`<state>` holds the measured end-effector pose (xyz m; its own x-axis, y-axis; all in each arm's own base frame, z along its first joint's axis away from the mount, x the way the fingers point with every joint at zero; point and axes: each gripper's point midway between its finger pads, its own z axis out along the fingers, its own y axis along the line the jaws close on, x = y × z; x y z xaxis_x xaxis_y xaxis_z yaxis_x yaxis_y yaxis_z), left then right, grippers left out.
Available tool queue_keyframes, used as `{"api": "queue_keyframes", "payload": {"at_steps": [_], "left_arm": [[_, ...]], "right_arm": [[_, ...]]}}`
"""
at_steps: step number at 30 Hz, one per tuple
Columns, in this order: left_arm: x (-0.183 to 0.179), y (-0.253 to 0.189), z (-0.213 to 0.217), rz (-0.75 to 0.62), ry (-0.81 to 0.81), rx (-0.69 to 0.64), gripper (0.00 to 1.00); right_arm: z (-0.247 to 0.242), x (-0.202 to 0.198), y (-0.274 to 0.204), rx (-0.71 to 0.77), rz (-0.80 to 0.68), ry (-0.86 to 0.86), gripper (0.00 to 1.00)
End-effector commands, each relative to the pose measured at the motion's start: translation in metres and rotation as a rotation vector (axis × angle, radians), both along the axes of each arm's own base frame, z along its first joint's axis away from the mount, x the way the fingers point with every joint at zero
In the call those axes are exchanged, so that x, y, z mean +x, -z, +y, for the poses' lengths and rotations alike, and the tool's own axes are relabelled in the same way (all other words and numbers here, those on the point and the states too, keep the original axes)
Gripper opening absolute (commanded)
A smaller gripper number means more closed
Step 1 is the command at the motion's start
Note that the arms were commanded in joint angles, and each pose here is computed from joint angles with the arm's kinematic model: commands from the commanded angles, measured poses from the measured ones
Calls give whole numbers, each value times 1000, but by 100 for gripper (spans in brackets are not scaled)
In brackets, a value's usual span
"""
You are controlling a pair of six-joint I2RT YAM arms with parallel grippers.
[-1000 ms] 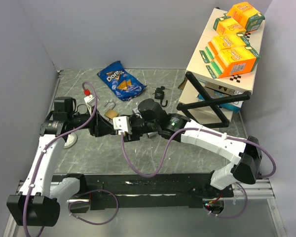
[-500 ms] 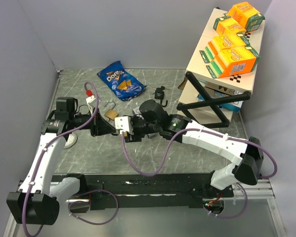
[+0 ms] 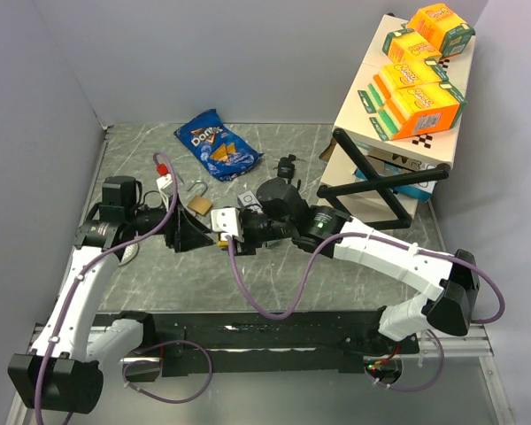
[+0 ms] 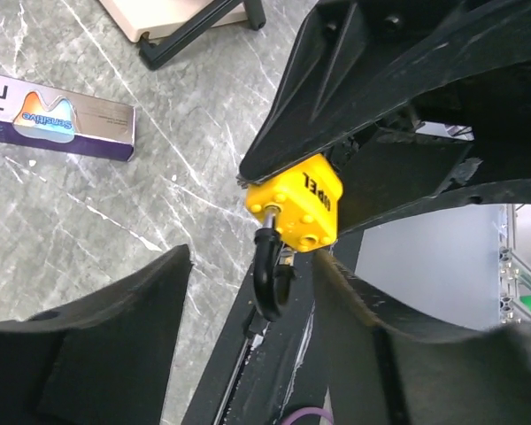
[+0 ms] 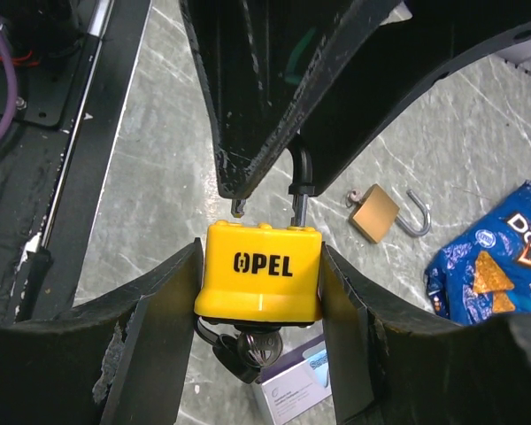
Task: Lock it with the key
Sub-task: Pick up the lock from the center of the board, then lock the lock.
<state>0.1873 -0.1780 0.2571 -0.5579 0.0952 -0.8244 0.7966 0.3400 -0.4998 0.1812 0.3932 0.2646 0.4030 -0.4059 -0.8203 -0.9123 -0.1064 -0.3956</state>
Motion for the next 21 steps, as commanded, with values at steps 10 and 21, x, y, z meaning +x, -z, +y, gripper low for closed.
{"api": "queue_keyframes", "payload": {"at_steps": [10, 21], "left_arm": [[-4, -3, -2, -51, 61, 16, 1], [-4, -33, 0, -264, 43, 20, 1]], "right_arm": [[-4, -13, -43, 122, -61, -58, 21], [-41, -18, -48, 116, 140, 7, 100]]}}
